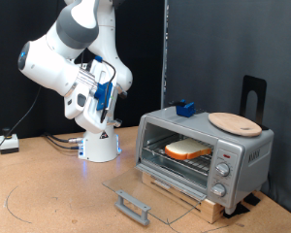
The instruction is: Make a piece of toast with the oven
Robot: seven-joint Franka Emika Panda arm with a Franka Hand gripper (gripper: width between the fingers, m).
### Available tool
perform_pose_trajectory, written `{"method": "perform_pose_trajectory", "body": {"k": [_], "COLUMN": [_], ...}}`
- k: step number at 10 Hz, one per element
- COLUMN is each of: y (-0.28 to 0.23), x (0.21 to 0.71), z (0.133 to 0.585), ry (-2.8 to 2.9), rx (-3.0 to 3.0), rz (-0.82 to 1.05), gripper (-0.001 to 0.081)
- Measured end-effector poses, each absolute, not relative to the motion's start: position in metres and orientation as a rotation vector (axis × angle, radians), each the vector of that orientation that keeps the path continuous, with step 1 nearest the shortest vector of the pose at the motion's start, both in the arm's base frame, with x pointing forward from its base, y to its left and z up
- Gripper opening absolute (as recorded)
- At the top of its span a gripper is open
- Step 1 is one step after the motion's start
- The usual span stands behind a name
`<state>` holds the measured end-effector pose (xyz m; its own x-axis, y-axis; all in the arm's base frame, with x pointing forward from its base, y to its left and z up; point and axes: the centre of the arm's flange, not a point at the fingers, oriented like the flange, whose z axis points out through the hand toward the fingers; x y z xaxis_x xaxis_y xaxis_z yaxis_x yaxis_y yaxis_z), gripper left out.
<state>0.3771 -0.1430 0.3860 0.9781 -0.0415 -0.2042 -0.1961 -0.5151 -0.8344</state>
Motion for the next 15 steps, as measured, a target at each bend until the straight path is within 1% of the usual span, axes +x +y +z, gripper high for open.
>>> {"method": "perform_pose_trajectory", "body": {"k": [1, 2, 5, 8, 13, 15], "y": [-0.147, -0.153, -0.172, -0.171, -0.183, -0.184], "x": [0.366, 0.359, 0.355, 0.355, 0.368, 0.369], "z": [0.387, 0.387, 0.380, 0.377, 0.353, 0.351], "ry": [0.220, 0.252, 0.306, 0.337, 0.405, 0.402], "rx": [-2.079, -2.054, -2.047, -2.055, -2.107, -2.109], "rz": [0.294, 0.323, 0.189, 0.224, 0.206, 0.201], "gripper": [0.0809, 0.0809, 0.0809, 0.0809, 0.0809, 0.0809]}}
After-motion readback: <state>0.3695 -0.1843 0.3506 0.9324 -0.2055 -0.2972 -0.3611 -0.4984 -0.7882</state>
